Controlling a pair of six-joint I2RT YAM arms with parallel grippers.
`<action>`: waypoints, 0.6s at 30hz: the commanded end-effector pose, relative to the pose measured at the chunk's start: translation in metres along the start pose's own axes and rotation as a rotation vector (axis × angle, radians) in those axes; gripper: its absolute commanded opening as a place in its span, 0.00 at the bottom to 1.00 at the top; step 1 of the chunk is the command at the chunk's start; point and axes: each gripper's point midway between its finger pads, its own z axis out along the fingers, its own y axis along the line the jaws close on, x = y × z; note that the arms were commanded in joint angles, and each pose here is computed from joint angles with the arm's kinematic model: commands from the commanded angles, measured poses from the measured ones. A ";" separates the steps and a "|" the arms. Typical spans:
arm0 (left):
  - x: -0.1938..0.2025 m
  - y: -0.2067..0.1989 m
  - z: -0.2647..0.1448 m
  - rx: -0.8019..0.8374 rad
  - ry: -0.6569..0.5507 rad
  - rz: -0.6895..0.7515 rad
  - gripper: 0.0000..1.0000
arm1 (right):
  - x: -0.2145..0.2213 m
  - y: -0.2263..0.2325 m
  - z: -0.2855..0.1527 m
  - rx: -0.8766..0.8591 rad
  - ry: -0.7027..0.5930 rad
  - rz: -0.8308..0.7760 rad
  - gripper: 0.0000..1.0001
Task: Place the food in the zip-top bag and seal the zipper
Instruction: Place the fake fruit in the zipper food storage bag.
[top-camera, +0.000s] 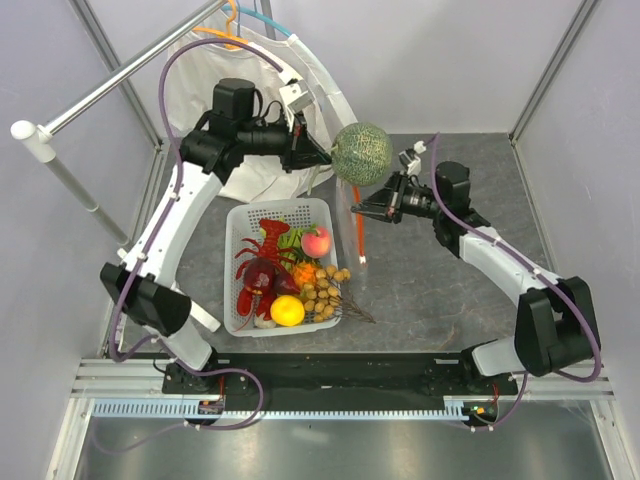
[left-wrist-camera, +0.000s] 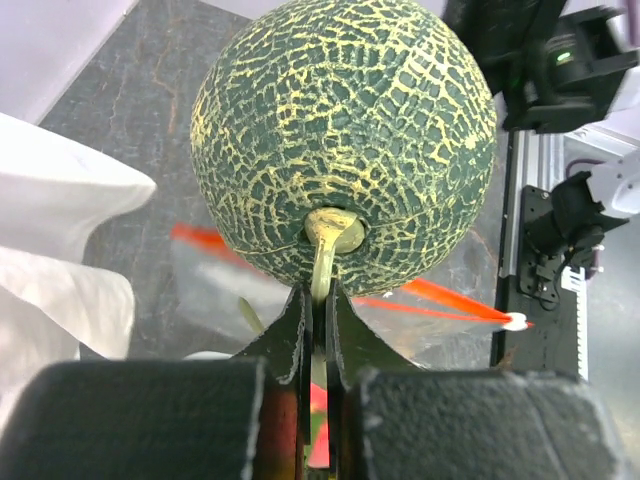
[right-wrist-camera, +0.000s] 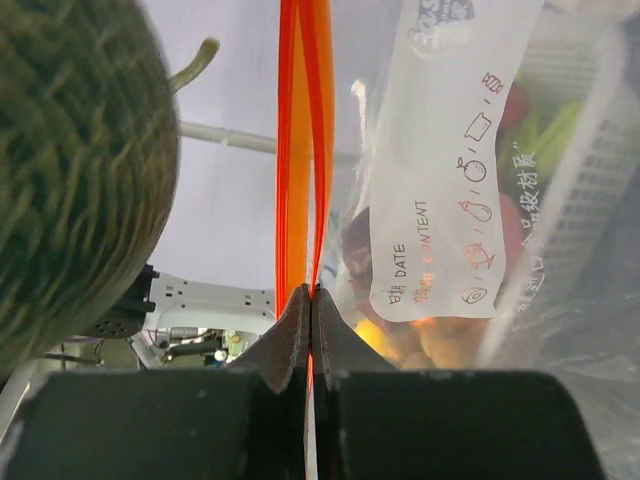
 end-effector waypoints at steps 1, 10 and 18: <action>-0.008 -0.026 -0.016 0.002 -0.047 0.019 0.02 | 0.007 0.002 0.028 -0.055 -0.012 0.023 0.00; 0.098 -0.009 -0.034 -0.096 0.107 -0.118 0.02 | 0.015 -0.019 0.042 -0.045 0.015 0.071 0.00; 0.149 0.016 -0.055 -0.227 0.212 -0.128 0.02 | 0.017 -0.023 0.043 -0.035 0.018 0.076 0.00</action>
